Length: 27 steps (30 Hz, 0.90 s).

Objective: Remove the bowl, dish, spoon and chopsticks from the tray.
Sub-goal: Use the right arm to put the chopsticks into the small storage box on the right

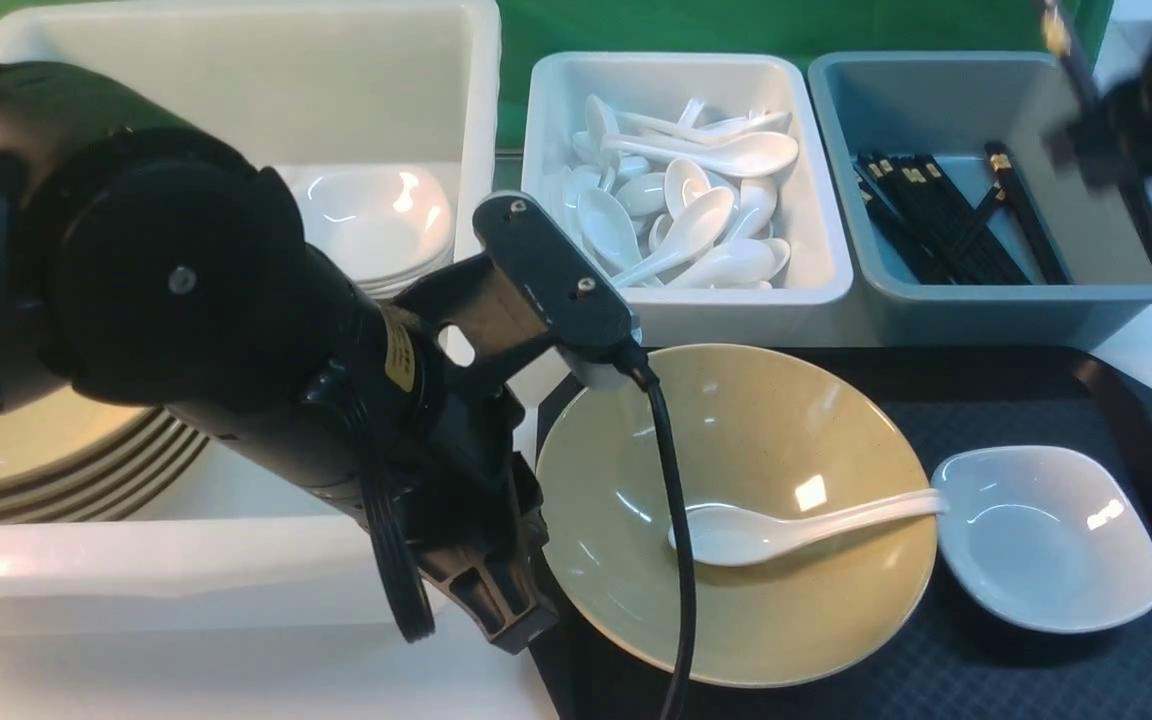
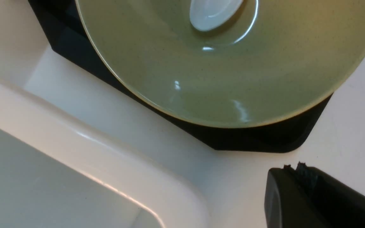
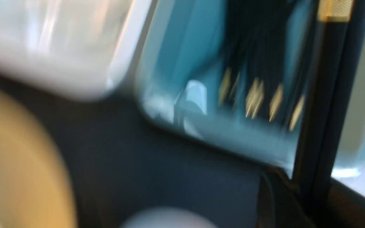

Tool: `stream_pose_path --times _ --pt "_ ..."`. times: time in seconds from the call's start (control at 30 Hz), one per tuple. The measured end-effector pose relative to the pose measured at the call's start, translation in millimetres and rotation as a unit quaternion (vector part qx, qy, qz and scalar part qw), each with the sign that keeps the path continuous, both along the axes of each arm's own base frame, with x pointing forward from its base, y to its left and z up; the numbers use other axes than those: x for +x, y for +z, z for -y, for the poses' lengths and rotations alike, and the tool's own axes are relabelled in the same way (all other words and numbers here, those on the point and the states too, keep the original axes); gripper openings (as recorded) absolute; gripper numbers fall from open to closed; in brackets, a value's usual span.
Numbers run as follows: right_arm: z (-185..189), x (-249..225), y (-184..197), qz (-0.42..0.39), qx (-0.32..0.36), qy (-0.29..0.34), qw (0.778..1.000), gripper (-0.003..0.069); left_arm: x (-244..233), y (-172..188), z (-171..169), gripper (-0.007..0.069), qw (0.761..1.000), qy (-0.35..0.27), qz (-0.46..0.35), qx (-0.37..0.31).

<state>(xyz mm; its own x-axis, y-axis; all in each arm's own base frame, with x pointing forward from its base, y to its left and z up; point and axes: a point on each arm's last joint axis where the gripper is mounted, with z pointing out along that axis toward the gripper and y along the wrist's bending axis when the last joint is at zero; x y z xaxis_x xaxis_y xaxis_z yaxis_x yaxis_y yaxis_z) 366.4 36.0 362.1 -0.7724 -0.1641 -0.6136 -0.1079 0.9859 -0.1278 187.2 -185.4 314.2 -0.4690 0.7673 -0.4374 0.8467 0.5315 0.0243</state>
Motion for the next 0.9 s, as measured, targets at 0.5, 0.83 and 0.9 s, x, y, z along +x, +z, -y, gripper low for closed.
stream_pose_path --times 0.5,0.83,0.9 --pt "10.5 151.6 -84.1 -0.003 0.064 -0.111 0.992 0.0255 3.3 2.2 2.7 -0.0011 0.999 0.039 0.004 -0.029" --pt "-1.6 109.3 -47.4 -0.097 0.053 0.005 0.994 0.044 39.7 32.1 -16.7 -0.0011 0.99 0.111 0.05 -0.072" --pt "-10.6 92.2 -31.4 -0.094 0.056 0.049 0.993 0.044 48.2 44.2 -33.1 -0.0011 0.987 0.137 0.055 -0.07"
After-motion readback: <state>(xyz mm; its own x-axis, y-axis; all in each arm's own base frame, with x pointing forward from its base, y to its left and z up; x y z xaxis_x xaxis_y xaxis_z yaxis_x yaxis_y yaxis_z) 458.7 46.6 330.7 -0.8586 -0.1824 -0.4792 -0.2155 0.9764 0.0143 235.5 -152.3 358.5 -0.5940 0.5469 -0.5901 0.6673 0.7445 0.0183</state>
